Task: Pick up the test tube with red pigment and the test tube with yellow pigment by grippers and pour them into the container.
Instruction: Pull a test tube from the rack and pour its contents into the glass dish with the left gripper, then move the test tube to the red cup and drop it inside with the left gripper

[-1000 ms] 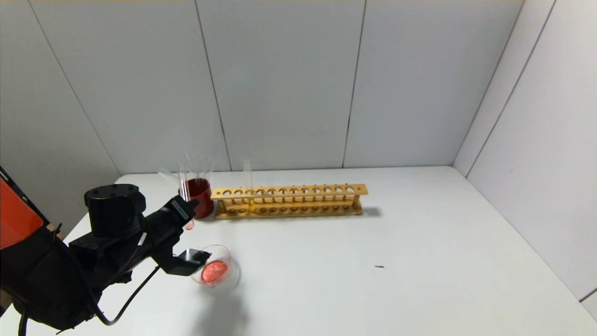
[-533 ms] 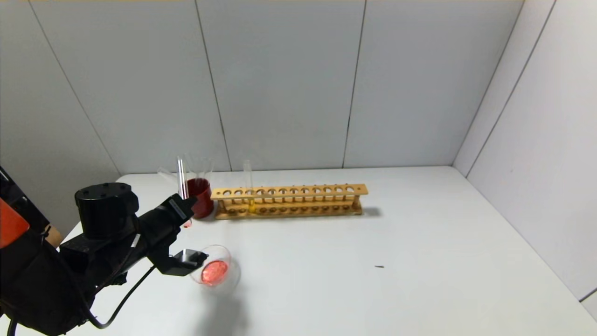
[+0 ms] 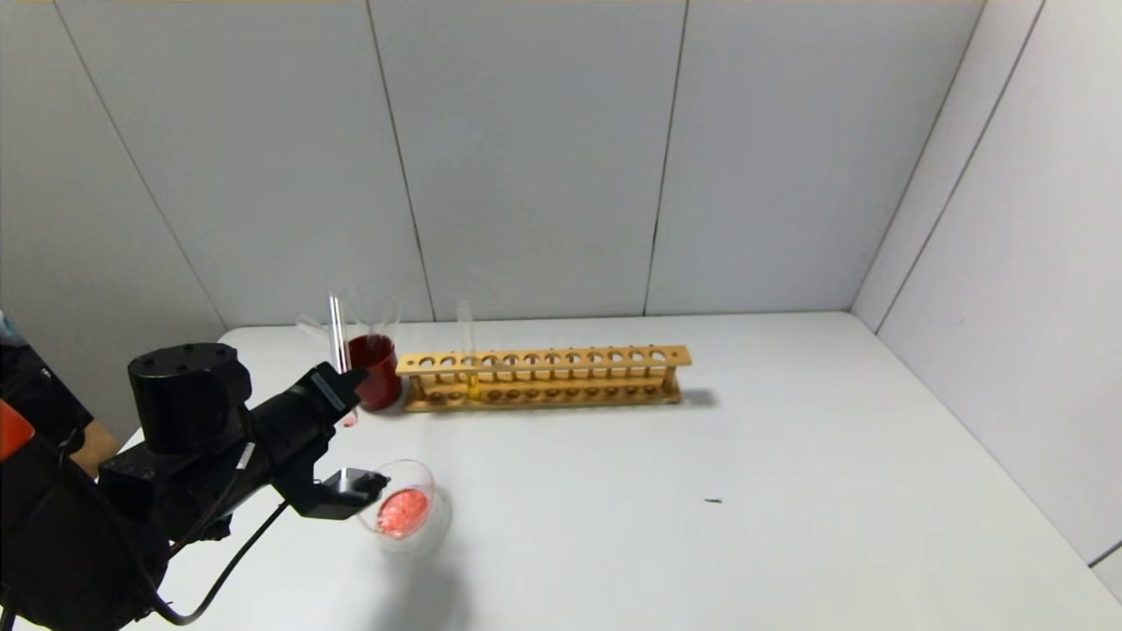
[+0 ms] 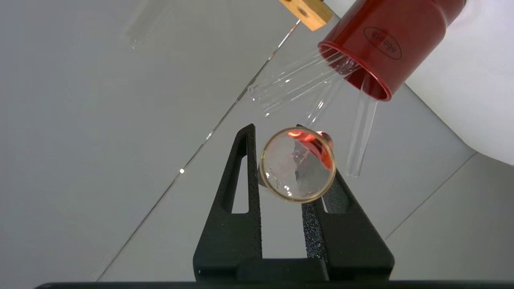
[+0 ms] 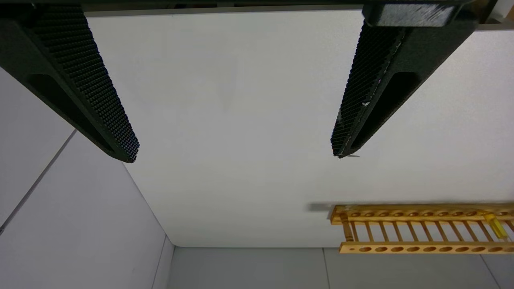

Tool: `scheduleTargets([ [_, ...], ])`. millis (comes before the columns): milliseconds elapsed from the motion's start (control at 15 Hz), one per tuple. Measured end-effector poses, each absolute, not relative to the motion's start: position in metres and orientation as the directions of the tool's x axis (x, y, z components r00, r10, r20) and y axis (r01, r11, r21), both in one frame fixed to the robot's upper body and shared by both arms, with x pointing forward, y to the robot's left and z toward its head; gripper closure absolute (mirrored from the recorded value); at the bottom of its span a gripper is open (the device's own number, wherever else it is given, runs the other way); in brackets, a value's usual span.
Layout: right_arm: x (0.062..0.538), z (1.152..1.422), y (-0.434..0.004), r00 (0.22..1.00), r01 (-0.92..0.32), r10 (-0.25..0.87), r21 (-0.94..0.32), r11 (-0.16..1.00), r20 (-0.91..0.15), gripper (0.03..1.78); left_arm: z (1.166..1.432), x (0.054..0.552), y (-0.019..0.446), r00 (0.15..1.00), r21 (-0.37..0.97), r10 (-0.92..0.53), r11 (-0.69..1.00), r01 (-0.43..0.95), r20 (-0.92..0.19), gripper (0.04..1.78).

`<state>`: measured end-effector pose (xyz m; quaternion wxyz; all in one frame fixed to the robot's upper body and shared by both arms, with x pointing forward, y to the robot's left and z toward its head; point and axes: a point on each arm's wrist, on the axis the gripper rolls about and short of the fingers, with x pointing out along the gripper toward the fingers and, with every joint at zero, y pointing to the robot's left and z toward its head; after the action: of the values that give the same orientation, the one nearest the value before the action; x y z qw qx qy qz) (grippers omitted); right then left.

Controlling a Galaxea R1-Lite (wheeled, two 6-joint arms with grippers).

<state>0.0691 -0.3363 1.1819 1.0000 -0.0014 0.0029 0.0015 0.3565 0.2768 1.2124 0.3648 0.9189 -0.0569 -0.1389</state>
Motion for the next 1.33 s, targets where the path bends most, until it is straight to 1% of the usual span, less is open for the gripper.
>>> scheduleTargets([
  [200, 0.069, 1.182, -0.336, 1.000, -0.003, 0.003, -0.003, 1.000, -0.006, 0.06, 1.215, 0.355, 0.280, 0.967, 0.776, -0.148, -0.626, 0.069, -0.206, 1.49],
  [333, 0.069, 1.182, -0.336, 1.000, -0.002, 0.002, -0.003, 1.000, -0.006, 0.06, 1.213, 0.352, 0.283, 0.974, 0.850, -0.077, -0.505, 0.147, -0.214, 1.49],
  [467, 0.069, 1.182, -0.336, 1.000, -0.003, 0.003, -0.003, 1.000, -0.006, 0.06, 1.213, 0.350, 0.287, 0.976, 0.921, 0.030, -0.325, 0.214, -0.216, 1.49],
  [533, 0.069, 1.182, -0.336, 1.000, -0.002, 0.002, -0.003, 1.000, -0.006, 0.06, 1.214, 0.350, 0.287, 0.974, 0.942, 0.068, -0.248, 0.225, -0.215, 1.49],
  [733, 0.069, 1.182, -0.336, 1.000, -0.003, 0.003, -0.003, 1.000, -0.006, 0.06, 1.217, 0.352, 0.290, 0.970, 0.980, 0.143, 0.047, 0.192, -0.197, 1.49],
  [933, 0.069, 1.182, -0.336, 1.000, -0.003, 0.003, -0.003, 1.000, -0.006, 0.06, 1.223, 0.357, 0.294, 0.972, 0.956, 0.165, 0.266, 0.122, -0.170, 1.49],
  [1067, 0.069, 1.182, -0.336, 1.000, -0.003, 0.003, -0.003, 1.000, -0.006, 0.06, 1.229, 0.363, 0.294, 0.972, 0.906, 0.167, 0.415, 0.080, -0.162, 1.49],
  [1200, 0.069, 1.182, -0.336, 1.000, -0.003, 0.003, -0.002, 1.000, -0.006, 0.06, 1.234, 0.372, 0.291, 0.972, 0.812, 0.157, 0.581, 0.052, -0.174, 1.49],
  [1333, 0.069, 1.182, -0.336, 1.000, -0.003, 0.003, -0.002, 1.000, -0.006, 0.06, 1.245, 0.382, 0.286, 0.978, 0.663, 0.142, 0.748, -0.005, -0.153, 1.49],
])
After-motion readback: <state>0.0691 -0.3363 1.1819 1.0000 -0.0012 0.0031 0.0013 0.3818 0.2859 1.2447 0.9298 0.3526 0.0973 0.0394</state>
